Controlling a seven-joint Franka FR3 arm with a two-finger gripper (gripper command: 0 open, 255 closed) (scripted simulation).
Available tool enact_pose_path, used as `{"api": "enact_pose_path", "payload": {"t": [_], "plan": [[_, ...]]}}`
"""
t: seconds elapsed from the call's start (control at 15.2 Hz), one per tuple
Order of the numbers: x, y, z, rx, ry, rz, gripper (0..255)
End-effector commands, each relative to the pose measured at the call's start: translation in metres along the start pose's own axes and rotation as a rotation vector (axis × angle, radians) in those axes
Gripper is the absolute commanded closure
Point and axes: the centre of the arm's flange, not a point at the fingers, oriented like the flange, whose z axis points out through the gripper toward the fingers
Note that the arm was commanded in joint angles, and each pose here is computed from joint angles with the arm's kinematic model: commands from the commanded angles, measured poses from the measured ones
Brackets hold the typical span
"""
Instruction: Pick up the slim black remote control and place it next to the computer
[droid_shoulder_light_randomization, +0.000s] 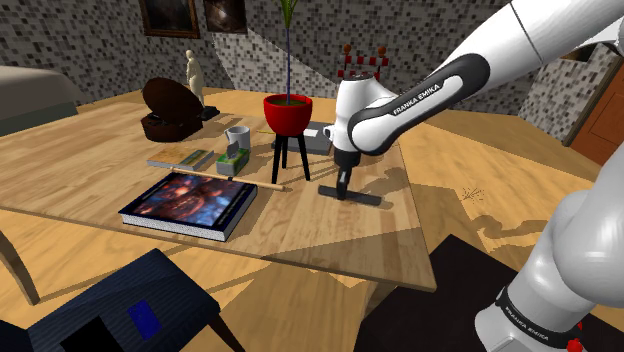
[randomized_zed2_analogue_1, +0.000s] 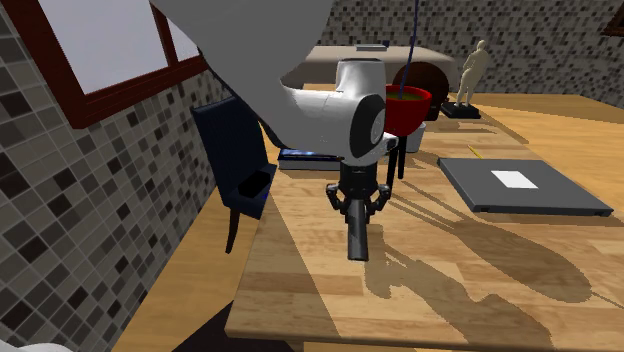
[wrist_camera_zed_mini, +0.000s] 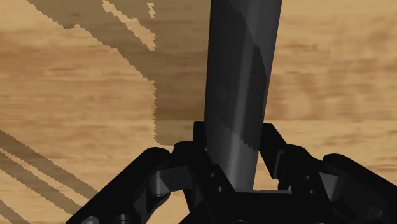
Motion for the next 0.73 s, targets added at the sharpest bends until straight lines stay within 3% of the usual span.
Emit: {"api": "enact_pose_path", "payload": {"t": [0.0,0.66], "plan": [[0.000,0.000,-0.010,0.000,0.000,0.000,255],[0.000,0.004,-0.063,0.000,0.000,0.000,255]]}}
